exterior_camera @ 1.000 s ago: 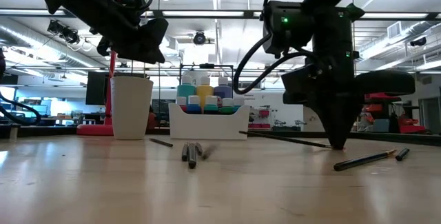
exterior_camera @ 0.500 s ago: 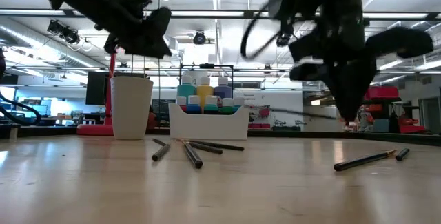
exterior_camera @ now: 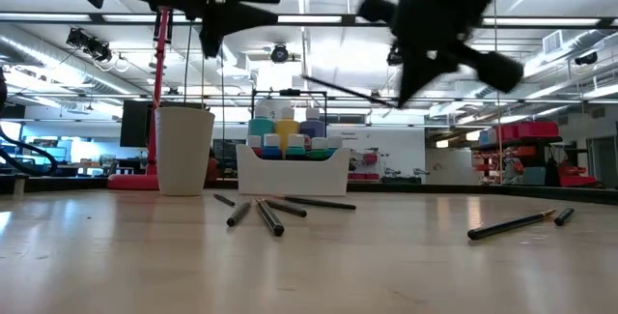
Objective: Pick & Place Paint Supplies
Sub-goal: Put the black paint brush into the white cup
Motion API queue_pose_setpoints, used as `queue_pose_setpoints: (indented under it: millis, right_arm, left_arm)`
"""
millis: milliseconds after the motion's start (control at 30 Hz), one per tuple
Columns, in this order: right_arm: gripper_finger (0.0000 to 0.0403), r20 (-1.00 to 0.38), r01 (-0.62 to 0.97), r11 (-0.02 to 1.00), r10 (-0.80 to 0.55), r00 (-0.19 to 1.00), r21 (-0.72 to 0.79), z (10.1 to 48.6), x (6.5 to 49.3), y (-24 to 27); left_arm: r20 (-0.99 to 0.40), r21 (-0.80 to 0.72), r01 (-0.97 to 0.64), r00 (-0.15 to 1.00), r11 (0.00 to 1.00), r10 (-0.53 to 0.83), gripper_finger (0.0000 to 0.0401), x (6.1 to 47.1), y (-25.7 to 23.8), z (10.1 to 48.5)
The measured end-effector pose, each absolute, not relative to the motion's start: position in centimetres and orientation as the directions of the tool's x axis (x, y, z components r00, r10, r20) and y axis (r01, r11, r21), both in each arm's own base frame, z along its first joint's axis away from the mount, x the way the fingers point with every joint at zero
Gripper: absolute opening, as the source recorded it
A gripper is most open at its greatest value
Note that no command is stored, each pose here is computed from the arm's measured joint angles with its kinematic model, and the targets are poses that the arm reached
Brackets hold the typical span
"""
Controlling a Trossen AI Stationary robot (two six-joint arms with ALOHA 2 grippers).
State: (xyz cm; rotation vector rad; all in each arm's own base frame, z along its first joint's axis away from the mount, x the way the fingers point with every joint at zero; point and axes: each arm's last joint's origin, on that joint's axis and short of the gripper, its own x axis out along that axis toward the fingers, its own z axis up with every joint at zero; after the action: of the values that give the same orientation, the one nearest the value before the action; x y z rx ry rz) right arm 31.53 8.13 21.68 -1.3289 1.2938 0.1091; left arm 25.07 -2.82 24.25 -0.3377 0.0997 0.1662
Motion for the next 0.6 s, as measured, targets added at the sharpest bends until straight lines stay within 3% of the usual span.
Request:
queue_pose_setpoints:
  millis: [100, 233, 433, 600]
  right_arm:
    - [0.0, -0.568, -0.662, 0.127, -0.647, 0.509, -0.739, 22.6, 33.0, 8.9]
    - [0.0, -0.394, -0.554, -0.038, -0.662, 0.637, -0.832, 24.3, 34.9, 9.7]
    - [0.0, -0.263, -0.425, -0.175, -0.566, 0.782, -0.888, 26.7, 36.6, 10.6]
    - [0.0, -0.228, -0.424, -0.274, -0.537, 0.812, -0.863, 27.3, 36.9, 10.8]
  left_arm:
    - [-0.194, -0.426, -0.229, 0.968, 0.875, 0.158, 0.0144, 24.9, -2.8, 23.5]
    - [-0.238, -0.487, -0.255, 0.959, 0.836, 0.154, 0.0144, 24.9, -2.7, 23.1]
    - [-0.227, -0.58, -0.218, 0.969, 0.785, 0.101, 0.0144, 24.9, -2.9, 23.2]
    - [-0.144, -0.659, -0.14, 0.988, 0.739, 0.059, 0.0138, 25.1, -3.0, 24.1]
